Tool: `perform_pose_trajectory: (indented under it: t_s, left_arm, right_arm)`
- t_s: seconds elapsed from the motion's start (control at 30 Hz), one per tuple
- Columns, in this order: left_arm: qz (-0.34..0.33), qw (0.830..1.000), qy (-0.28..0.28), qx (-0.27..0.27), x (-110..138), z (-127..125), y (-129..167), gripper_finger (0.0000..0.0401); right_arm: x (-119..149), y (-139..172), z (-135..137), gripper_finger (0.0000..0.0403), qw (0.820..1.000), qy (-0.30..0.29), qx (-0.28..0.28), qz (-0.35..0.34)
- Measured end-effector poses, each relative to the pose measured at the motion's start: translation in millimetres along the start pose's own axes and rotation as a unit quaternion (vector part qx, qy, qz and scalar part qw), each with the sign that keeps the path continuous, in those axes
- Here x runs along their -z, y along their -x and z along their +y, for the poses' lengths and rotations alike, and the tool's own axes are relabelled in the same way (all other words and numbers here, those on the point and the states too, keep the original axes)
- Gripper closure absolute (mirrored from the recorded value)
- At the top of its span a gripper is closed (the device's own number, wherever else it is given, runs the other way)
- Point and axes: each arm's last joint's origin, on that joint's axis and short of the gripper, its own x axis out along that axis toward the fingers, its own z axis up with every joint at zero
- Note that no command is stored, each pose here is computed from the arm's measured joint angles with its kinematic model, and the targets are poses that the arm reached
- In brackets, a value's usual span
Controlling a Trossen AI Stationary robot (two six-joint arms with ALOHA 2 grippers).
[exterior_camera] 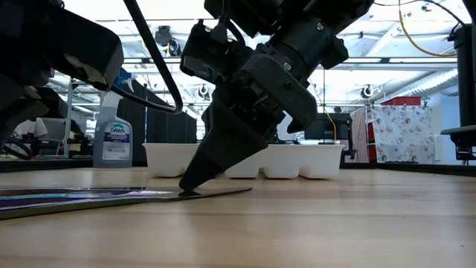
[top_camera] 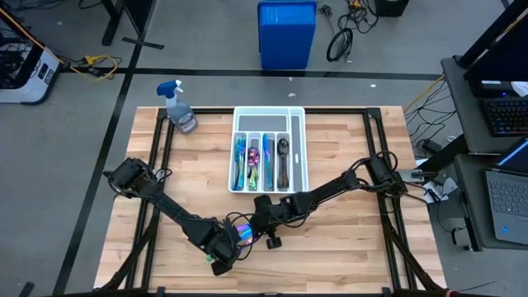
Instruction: Sort silverware
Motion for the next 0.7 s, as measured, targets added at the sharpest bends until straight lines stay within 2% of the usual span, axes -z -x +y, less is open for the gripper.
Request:
perform_pose_trajectory:
  t_s: [0.7]
  left_arm:
    - [0.004,1.000,-0.004,0.004,4.9,-3.6,0.4,0.0401]
  right_arm:
    - [-4.5,1.9,4.0,0.0318,1.000,0.013,-0.003,-0.015]
